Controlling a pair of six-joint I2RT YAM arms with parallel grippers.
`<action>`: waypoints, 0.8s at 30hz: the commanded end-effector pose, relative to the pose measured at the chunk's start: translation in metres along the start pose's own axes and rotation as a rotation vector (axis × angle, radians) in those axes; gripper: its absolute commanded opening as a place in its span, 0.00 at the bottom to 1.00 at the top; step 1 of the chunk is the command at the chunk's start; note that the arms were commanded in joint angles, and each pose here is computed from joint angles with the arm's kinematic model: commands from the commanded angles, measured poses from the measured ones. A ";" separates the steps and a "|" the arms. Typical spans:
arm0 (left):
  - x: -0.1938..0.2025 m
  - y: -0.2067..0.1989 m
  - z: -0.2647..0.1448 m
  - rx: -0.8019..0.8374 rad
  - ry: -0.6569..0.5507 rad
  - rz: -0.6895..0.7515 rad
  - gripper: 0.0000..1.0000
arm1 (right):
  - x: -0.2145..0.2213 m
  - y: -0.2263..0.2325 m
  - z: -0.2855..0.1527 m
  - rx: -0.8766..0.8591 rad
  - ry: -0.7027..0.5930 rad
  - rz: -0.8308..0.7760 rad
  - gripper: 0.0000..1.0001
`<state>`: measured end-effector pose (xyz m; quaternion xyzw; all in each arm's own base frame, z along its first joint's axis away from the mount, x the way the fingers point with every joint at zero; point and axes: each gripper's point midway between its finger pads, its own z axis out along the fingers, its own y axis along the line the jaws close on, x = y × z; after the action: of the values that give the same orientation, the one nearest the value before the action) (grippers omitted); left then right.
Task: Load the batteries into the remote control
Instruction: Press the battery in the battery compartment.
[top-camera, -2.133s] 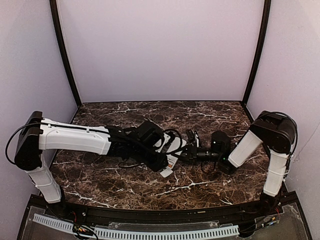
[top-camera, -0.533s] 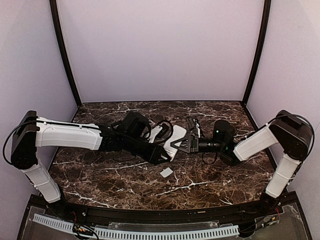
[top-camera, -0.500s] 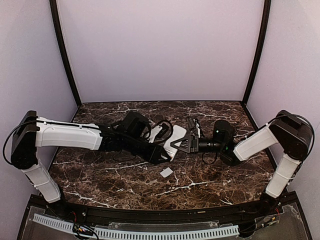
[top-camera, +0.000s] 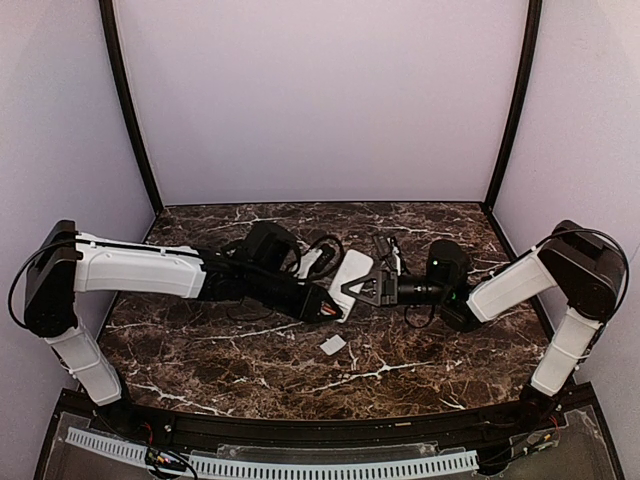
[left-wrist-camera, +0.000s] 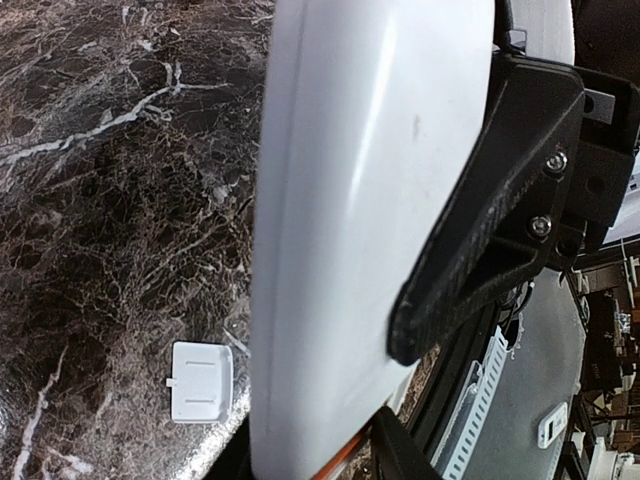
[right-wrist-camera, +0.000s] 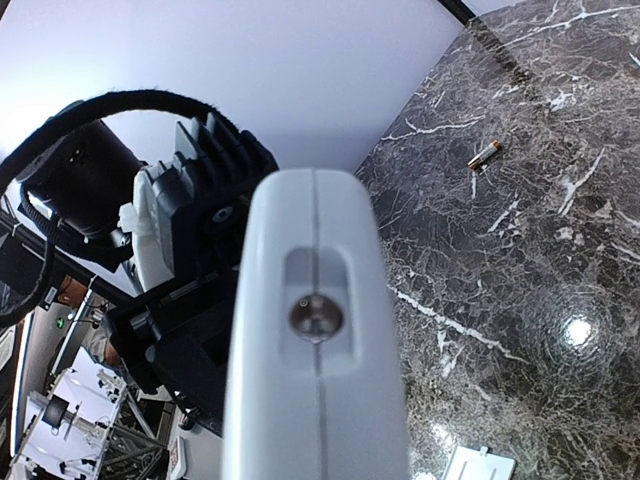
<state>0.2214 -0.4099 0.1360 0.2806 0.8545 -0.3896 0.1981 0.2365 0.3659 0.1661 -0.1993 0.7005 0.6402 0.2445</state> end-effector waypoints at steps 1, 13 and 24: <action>0.009 0.013 0.009 -0.047 0.023 0.004 0.28 | -0.007 0.022 0.004 -0.063 -0.018 -0.033 0.00; 0.005 0.026 0.000 -0.142 0.054 0.102 0.52 | -0.010 0.012 0.000 -0.038 -0.022 -0.013 0.00; -0.037 0.149 -0.077 -0.396 -0.020 0.003 0.67 | -0.021 -0.022 -0.035 0.083 -0.049 0.024 0.00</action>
<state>0.3086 -0.3337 0.1229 0.2561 0.8881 -0.2900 0.2480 0.2629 0.3385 0.1514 -0.1554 0.7311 0.6162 0.2483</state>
